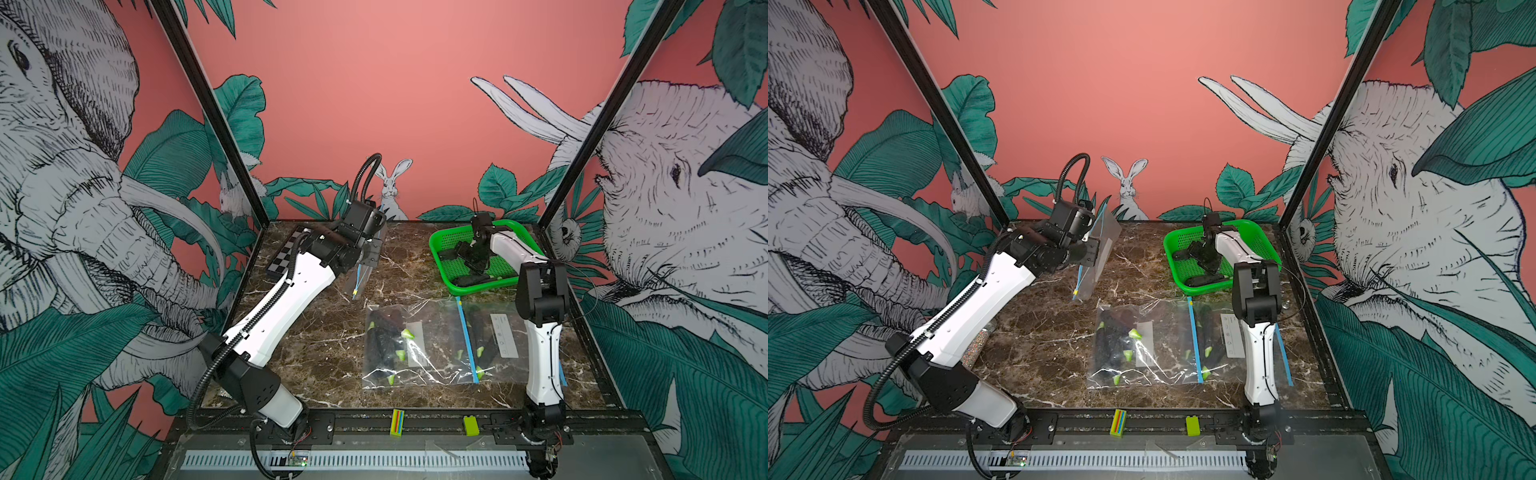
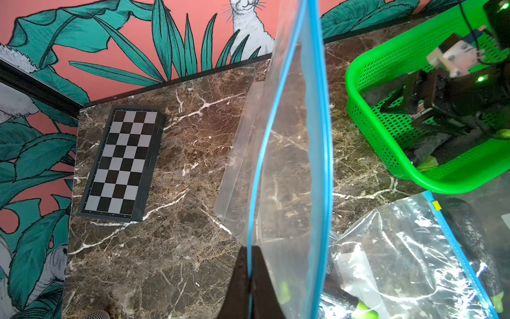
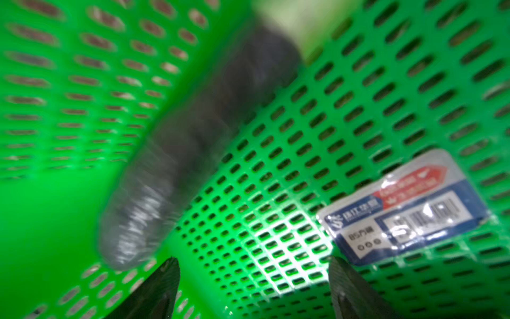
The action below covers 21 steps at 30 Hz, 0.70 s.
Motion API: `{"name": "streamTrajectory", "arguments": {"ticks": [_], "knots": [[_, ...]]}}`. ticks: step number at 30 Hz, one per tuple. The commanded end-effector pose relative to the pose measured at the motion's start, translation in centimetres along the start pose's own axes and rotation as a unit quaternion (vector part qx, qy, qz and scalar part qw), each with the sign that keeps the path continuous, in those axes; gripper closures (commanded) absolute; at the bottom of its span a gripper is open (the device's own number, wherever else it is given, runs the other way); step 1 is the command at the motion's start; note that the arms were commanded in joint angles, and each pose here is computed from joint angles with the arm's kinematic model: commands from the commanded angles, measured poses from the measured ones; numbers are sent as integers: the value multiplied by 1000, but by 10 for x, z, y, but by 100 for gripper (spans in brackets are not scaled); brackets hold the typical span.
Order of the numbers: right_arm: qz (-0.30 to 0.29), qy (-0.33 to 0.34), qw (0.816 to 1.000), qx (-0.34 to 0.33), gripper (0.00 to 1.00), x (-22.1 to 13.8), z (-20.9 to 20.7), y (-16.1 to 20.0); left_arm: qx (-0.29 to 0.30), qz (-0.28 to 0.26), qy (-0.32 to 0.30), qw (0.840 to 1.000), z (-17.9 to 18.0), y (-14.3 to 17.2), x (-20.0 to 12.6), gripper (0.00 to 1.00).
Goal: Place the eggplant in a zip-top bag and seal the zipper
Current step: Pick up the eggplant from the basket.
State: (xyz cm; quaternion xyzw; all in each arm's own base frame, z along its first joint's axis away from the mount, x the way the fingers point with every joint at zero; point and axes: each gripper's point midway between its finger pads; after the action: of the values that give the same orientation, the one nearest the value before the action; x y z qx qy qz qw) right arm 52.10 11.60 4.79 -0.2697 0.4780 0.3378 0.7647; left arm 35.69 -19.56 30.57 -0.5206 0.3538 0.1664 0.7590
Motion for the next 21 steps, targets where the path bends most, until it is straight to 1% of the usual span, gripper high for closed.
{"name": "streamTrajectory", "arguments": {"ticks": [1, 6, 12, 16, 21], "knots": [[13, 9, 1000, 4, 16, 14, -12, -3, -14, 7, -5, 1000, 6, -1, -4, 100], [-15, -21, 1000, -13, 16, -9, 6, -18, -23, 10, -13, 1000, 8, 0, -3, 100], [-40, -48, 998, -9, 16, -32, 22, -33, -29, 11, -20, 999, 12, -1, -4, 100], [-48, -90, 994, 28, 16, -29, 34, -36, -27, 11, -17, 999, 11, -3, -4, 100], [-44, -109, 992, 51, 17, -18, 39, -35, -26, 11, -17, 999, 12, -3, -5, 100]]}}
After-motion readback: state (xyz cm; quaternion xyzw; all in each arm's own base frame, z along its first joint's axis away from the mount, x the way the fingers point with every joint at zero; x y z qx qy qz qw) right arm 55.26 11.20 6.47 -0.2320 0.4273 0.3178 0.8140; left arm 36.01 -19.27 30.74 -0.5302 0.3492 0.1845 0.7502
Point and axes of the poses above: each gripper's point midway between its finger pads, its own x axis out along the fingers, its own z axis along the line the jaws close on, y = z × x, and after that the axes turned 10 degrees about x, right-handed
